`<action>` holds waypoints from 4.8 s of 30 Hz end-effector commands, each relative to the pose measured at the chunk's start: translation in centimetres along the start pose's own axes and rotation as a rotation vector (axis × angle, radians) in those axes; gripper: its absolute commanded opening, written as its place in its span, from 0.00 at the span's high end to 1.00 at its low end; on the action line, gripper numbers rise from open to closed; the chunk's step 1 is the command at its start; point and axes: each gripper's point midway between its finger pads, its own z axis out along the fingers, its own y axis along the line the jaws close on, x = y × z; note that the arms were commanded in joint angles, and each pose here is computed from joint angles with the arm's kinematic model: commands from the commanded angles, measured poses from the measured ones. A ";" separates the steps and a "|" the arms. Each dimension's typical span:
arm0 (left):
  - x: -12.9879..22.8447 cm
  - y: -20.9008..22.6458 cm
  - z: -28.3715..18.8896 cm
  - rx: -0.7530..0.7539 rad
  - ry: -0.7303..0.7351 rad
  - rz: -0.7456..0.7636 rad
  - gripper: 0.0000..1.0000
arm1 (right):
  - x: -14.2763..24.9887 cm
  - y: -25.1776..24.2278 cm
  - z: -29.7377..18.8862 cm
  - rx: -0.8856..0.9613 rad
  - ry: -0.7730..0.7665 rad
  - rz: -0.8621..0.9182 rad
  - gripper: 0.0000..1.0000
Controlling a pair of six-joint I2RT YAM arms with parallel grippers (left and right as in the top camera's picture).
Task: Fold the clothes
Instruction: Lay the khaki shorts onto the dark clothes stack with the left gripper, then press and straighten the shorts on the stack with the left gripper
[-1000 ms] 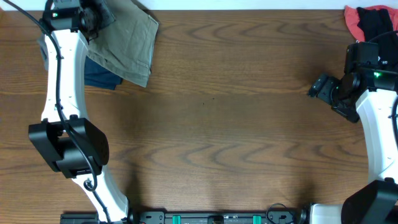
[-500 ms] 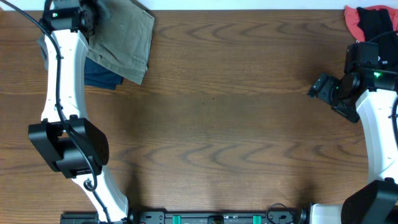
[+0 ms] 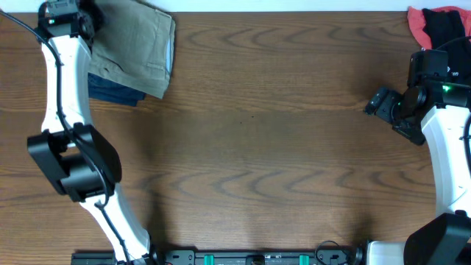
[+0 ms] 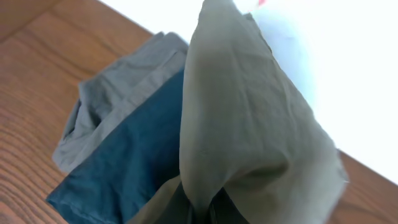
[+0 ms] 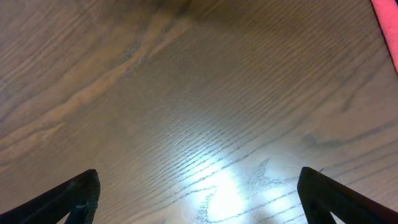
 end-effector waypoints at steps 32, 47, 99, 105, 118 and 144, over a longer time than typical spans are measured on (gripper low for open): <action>-0.7 -0.5 1.8 0.198 0.020 0.022 0.92 | -0.3 -0.1 -0.5 0.001 -0.017 -0.004 0.01; 5.1 3.7 10.7 0.070 0.122 0.036 0.94 | -0.3 -0.1 -0.5 0.001 -0.017 -0.004 0.01; 3.2 -2.8 7.1 0.281 0.093 -0.024 0.13 | -0.3 -0.1 -0.5 0.001 -0.017 -0.004 0.01; -0.4 -4.5 -2.4 0.379 0.080 -0.019 0.02 | -0.3 -0.1 -0.5 0.001 -0.017 -0.004 0.01; 8.4 0.8 -4.9 0.162 0.416 0.066 0.02 | -0.3 -0.1 -0.5 0.001 -0.017 -0.004 0.01; 10.9 7.5 -1.8 -0.053 0.481 -0.056 0.09 | -0.3 -0.1 -0.5 0.001 -0.017 -0.004 0.01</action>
